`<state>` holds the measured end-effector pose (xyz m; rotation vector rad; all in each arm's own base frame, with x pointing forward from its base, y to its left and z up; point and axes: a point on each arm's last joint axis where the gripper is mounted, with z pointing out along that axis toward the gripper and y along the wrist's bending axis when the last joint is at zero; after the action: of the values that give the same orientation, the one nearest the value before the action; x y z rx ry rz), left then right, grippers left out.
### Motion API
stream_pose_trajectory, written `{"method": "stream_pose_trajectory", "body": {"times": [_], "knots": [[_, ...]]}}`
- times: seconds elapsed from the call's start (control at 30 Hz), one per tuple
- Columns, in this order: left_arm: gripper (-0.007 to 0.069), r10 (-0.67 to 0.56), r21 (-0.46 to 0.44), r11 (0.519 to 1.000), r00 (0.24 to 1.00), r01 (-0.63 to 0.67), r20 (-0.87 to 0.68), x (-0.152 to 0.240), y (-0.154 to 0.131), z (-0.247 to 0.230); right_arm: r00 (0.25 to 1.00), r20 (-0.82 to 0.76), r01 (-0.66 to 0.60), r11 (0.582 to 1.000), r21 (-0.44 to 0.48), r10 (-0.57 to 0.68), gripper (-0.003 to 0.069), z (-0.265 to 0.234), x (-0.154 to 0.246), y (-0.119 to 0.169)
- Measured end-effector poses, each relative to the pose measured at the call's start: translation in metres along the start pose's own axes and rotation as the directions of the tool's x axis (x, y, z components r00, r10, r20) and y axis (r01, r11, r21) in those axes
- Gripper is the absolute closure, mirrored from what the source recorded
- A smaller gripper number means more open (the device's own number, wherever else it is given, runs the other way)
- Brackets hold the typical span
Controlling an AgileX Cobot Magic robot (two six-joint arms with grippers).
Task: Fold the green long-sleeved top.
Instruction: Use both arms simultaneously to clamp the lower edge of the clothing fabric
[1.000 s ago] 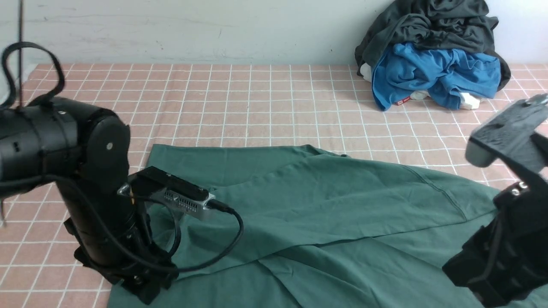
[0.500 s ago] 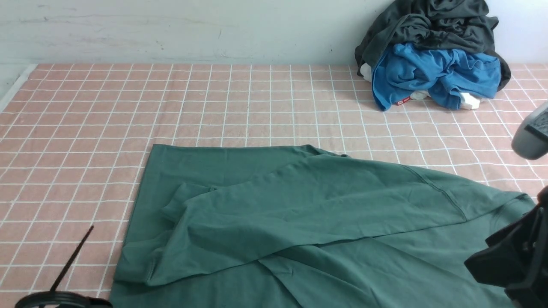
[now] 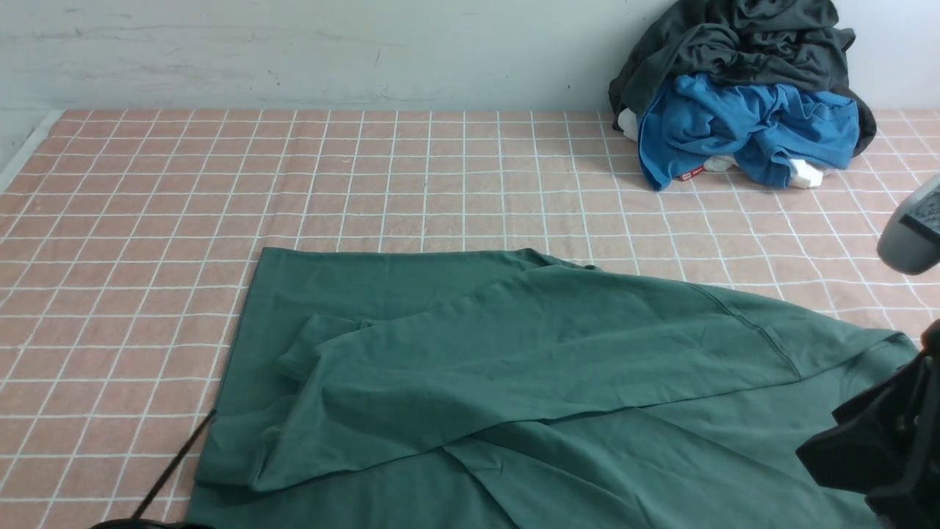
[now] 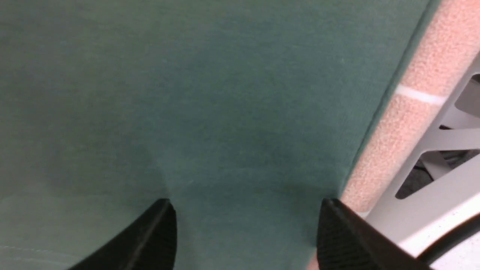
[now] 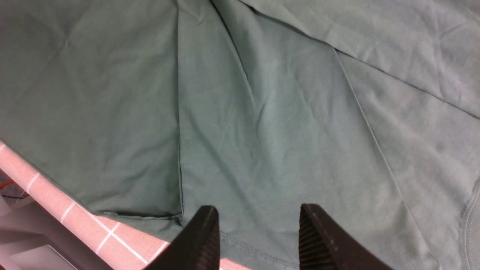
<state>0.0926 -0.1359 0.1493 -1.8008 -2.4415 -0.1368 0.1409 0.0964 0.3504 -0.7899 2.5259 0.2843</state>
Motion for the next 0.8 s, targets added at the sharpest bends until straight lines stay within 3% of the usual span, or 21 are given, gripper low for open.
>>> {"method": "stream_pose_trajectory", "body": {"times": [0.43, 0.6, 0.8], "knots": [[0.0179, -0.043, -0.009, 0.999, 0.997, 0.043, -0.057, -0.004, 0.002, 0.005, 1.0, 0.0, 0.007, 1.0, -0.001, -0.007, 0.0377, 0.0, 0.0, 0.0], [0.0331, -0.201, -0.082, 0.977, 0.978, 0.195, -0.06, -0.003, 0.007, 0.004, 1.0, 0.0, 0.007, 1.0, -0.001, -0.007, 0.0377, 0.0, 0.0, 0.0], [0.0502, -0.216, -0.132, 0.969, 0.975, 0.208, -0.05, -0.004, 0.012, 0.004, 1.0, 0.0, 0.007, 1.0, -0.001, -0.007, 0.0377, 0.0, 0.0, 0.0]]}}
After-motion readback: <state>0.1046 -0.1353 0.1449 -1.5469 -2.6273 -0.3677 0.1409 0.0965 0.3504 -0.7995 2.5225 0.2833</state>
